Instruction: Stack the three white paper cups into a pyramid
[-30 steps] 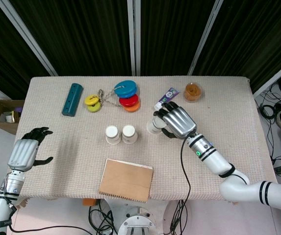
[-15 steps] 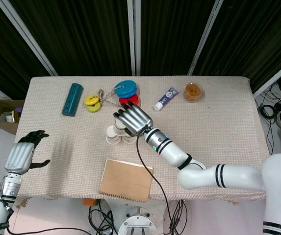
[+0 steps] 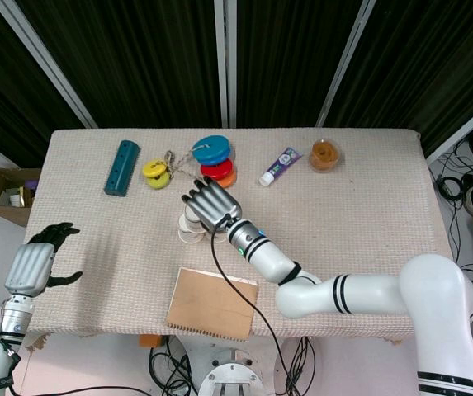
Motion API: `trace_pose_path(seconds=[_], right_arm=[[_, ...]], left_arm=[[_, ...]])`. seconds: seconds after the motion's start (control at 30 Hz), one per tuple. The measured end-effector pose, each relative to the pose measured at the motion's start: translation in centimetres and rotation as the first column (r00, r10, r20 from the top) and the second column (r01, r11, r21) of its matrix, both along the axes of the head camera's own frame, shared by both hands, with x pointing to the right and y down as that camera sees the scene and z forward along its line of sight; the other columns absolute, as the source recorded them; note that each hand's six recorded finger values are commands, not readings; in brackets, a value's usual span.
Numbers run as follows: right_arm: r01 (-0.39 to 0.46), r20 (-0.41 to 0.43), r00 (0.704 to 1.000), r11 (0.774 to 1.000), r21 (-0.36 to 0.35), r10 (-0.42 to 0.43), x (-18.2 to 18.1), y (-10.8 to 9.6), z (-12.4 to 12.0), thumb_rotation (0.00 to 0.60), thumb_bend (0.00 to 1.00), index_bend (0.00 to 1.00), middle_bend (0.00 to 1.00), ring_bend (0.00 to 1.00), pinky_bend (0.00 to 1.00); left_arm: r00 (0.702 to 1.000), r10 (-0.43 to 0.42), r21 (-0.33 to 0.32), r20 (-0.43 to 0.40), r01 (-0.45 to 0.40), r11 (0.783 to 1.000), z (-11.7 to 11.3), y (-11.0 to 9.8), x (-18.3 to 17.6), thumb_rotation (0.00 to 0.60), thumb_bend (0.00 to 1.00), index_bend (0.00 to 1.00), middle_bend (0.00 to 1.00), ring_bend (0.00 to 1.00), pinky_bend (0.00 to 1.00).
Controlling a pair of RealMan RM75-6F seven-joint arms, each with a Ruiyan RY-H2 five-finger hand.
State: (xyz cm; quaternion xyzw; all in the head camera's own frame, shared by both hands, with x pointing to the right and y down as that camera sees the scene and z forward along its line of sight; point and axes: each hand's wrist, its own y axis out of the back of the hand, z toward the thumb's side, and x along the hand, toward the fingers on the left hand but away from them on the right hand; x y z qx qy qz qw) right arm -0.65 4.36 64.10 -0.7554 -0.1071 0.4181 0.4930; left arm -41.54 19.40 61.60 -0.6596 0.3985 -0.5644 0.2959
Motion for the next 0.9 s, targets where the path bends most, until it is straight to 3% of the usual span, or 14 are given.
trace_pose_path(seconds=[0.6, 0.9], right_arm=[[-0.008, -0.015, 1.000, 1.000, -0.002, 0.008, 0.46, -0.04, -0.01, 0.600, 0.40, 0.27, 0.31, 0.14, 0.23], [-0.007, -0.019, 1.000, 1.000, -0.013, 0.007, 0.73, 0.12, 0.06, 0.600, 0.40, 0.11, 0.24, 0.13, 0.20]], left_arm=[[1.000, -0.004, -0.003, -0.001, 0.004, 1.000, -0.02, -0.07, 0.15, 0.600, 0.11, 0.23, 0.15, 0.14, 0.27], [1.000, -0.006, -0.005, -0.001, 0.006, 1.000, 0.00, -0.05, 0.15, 0.600, 0.12, 0.23, 0.15, 0.14, 0.27]])
